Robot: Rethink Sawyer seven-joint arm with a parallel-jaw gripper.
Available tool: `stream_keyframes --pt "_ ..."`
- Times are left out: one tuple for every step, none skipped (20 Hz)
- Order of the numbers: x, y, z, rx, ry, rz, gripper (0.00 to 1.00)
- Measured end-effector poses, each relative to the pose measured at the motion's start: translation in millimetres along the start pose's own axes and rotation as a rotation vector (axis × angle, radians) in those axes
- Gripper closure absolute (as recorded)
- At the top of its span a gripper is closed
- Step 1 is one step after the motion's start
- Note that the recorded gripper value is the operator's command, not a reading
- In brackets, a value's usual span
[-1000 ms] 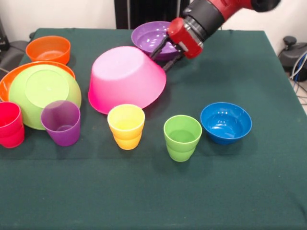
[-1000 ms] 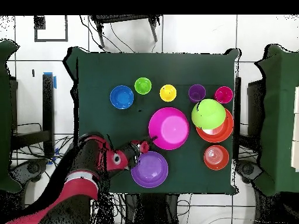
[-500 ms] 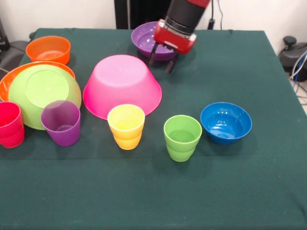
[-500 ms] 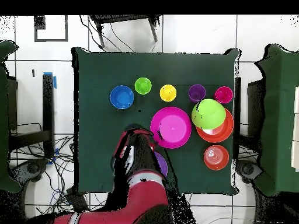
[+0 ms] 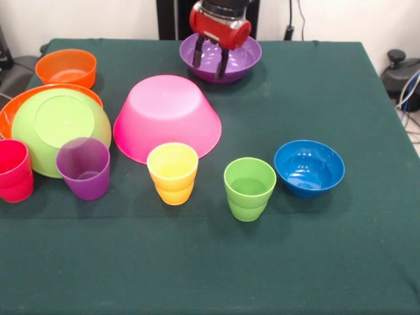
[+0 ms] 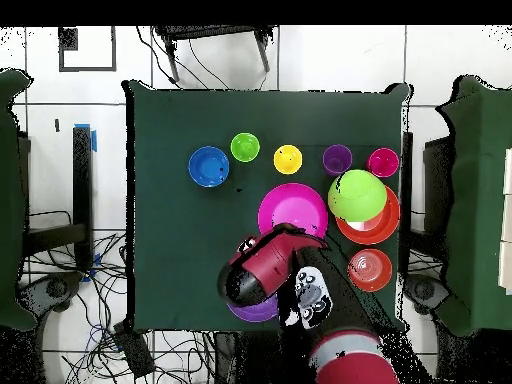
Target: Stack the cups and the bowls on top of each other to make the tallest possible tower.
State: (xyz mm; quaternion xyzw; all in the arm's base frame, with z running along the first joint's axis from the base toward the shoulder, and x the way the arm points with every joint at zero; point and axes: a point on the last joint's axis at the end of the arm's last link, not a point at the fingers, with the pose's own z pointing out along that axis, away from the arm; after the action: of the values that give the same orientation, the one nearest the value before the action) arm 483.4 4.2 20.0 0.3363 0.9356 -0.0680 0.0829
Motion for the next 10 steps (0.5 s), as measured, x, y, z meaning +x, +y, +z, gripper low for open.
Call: stream_keyframes --pt "0.2 -1.0 -2.2 -0.004 0.0 0.003 0.0" --pt "1.7 -2.4 -7.6 -0.015 -0.001 0.006 0.0" --pt "2.7 -2.4 -9.2 -0.02 -0.002 0.005 0.0" --pt "3.7 -2.3 -10.9 -0.025 -0.003 0.004 0.0" --pt "7.9 -0.9 -13.8 -0.039 -0.007 -0.004 0.0" --pt "11.5 1.1 -15.0 -0.048 -0.011 -0.014 0.0" --pt "14.9 3.5 -15.9 -0.057 -0.016 -0.023 0.0" --pt "17.9 5.4 -16.5 -0.063 -0.021 -0.033 0.0" --pt "24.6 8.6 -17.3 -0.072 -0.028 -0.05 0.0" --pt "34.8 12.9 -18.0 -0.082 -0.034 -0.071 0.0"
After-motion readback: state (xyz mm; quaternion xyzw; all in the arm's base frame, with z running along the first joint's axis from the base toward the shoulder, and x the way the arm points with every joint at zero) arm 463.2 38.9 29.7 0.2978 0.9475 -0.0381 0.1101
